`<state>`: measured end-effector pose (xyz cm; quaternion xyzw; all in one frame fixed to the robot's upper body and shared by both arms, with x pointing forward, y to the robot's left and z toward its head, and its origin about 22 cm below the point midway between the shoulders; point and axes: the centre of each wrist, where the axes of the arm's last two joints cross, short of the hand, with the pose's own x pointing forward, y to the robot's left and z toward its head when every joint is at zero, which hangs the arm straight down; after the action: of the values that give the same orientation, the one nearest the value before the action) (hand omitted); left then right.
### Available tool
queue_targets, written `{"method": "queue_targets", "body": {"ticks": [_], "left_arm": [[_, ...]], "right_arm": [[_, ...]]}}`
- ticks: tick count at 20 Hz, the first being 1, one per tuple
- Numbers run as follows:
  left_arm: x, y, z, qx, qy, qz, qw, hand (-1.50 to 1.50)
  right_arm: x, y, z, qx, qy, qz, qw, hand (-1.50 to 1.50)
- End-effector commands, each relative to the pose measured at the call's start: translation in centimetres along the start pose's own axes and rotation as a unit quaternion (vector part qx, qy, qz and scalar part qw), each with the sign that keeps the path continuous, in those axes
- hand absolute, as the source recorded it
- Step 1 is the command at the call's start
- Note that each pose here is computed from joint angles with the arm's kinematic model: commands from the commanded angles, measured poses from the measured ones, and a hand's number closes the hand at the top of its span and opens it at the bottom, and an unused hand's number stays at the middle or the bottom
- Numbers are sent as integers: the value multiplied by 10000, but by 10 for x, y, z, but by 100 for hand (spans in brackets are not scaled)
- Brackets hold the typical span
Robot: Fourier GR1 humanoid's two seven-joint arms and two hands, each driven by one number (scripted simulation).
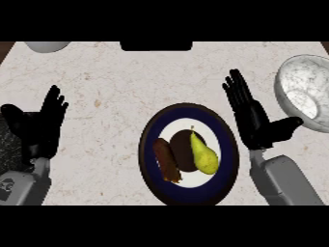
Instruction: Pick the pear from the plate and place it in the bowl
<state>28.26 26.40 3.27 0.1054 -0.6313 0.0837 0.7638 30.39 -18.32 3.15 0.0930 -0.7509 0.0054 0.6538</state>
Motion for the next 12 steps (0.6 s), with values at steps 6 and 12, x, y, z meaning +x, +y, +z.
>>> {"method": "queue_targets", "body": {"ticks": [6, 12], "left_arm": [[27, -43, 27, -2427, -1424, -784, 9564, 0], [-9, -55, 27, -2888, -1212, -662, 9474, 0]], "right_arm": [[35, -1, 13, 363, -519, 1122, 9917, 150], [-14, 23, 22, 250, -208, 2224, 9744, -150]]}}
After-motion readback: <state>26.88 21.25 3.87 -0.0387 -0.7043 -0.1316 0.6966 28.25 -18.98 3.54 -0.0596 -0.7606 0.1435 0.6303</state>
